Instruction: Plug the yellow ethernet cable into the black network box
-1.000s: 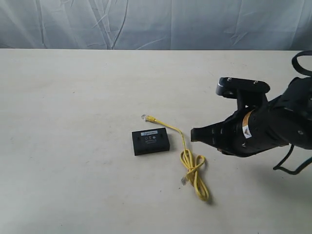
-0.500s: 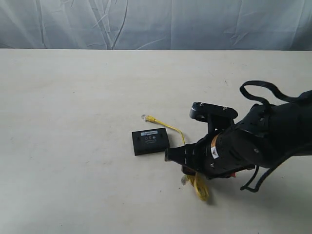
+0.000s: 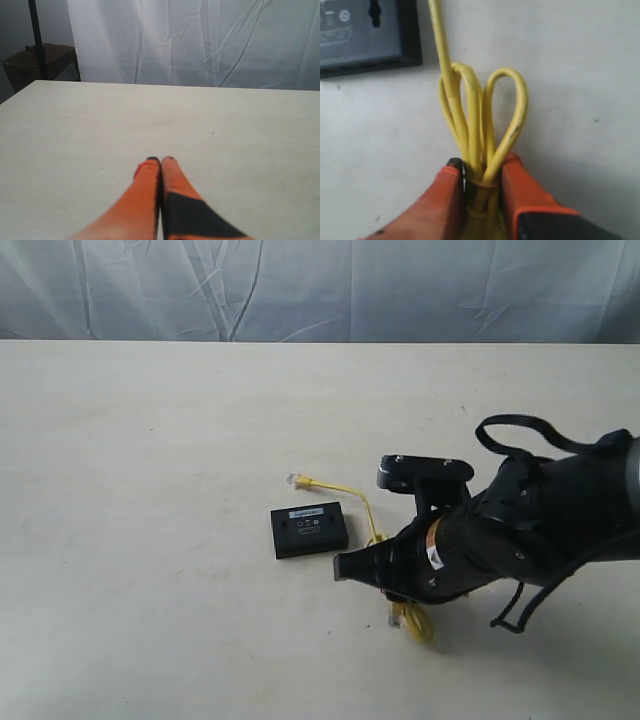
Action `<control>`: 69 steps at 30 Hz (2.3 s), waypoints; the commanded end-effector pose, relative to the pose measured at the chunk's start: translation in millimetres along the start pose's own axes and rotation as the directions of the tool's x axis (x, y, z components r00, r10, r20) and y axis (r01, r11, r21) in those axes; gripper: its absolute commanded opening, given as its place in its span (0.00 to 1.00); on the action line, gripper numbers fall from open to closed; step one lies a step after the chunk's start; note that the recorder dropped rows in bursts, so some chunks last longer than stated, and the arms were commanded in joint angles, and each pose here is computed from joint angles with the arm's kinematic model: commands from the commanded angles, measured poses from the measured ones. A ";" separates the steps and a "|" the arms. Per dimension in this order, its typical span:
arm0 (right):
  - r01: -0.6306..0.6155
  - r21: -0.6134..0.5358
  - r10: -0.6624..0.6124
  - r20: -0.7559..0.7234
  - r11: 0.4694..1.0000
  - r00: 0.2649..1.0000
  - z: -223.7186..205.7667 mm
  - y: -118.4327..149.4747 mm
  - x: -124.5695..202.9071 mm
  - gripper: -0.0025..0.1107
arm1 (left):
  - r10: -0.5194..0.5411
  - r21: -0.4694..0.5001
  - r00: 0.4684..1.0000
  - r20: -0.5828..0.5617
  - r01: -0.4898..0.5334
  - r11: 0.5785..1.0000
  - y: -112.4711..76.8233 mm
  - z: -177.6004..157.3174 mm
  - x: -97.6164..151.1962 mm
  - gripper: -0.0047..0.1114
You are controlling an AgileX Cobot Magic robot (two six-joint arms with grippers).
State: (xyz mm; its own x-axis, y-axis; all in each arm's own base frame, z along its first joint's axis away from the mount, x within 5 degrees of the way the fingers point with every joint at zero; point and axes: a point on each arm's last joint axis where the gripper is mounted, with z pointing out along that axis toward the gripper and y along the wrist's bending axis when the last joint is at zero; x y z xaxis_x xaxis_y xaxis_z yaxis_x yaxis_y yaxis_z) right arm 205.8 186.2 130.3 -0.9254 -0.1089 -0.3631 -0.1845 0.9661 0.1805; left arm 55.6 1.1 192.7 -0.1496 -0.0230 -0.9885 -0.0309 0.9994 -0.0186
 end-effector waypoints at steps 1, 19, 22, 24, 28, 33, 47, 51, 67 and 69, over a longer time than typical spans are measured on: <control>0.163 0.126 -0.170 0.050 0.979 0.984 -33.4 -2.7 -20.8 0.02 | -0.001 -0.001 1.000 0.006 0.001 1.000 0.1 0.0 0.6 0.04; 0.249 0.907 -0.657 0.040 0.340 0.753 -64.4 -37.1 -66.9 0.02 | 0.004 -0.002 1.000 0.006 -0.004 1.000 0.2 0.0 0.6 0.04; 0.349 0.911 -0.765 -0.060 0.221 0.641 -31.9 -27.3 -54.0 0.02 | 0.004 -0.002 1.000 0.006 -0.004 1.000 0.2 0.0 0.6 0.04; 0.383 0.902 -0.783 -0.089 0.198 0.616 -15.5 -23.5 -47.1 0.02 | 0.004 -0.002 1.000 0.006 -0.004 1.000 0.2 0.0 0.6 0.04; 0.440 0.881 -0.776 -0.152 0.174 0.612 10.0 -20.0 -32.0 0.02 | 0.004 -0.002 1.000 0.006 -0.004 1.000 0.2 0.0 0.6 0.04; 0.491 0.859 -0.791 -0.199 0.143 0.578 24.0 -9.2 -16.1 0.02 | 0.004 -0.002 1.000 0.006 -0.004 1.000 0.2 0.0 0.6 0.04; 0.502 0.842 -0.744 -0.205 0.197 0.636 24.2 -5.4 -2.4 0.61 | 0.004 -0.002 1.000 0.006 -0.004 1.000 0.2 0.0 0.6 0.04; 0.447 0.854 -0.703 -0.145 0.267 0.696 11.2 -1.5 -8.3 0.61 | 0.004 -0.002 1.000 0.006 -0.004 1.000 0.2 0.0 0.6 0.04; 0.184 0.434 -0.237 0.071 0.882 0.969 -55.0 -73.0 -88.9 0.61 | 0.004 -0.002 1.000 0.006 -0.004 1.000 0.2 0.0 0.6 0.04; 0.104 0.392 -0.150 0.089 0.914 0.985 -52.6 -91.2 -93.6 0.61 | 0.004 -0.002 1.000 0.006 -0.004 1.000 0.2 0.0 0.6 0.04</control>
State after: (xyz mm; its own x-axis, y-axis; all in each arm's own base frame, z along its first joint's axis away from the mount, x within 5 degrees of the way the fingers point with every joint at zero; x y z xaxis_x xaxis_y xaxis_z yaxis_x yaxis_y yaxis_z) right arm 281.8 115.7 196.6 -0.8302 -0.3305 -0.4489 -0.1909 0.9252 -0.3281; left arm 55.6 1.2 192.7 -0.1497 -0.0208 -0.9885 -0.0311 0.9994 -0.0164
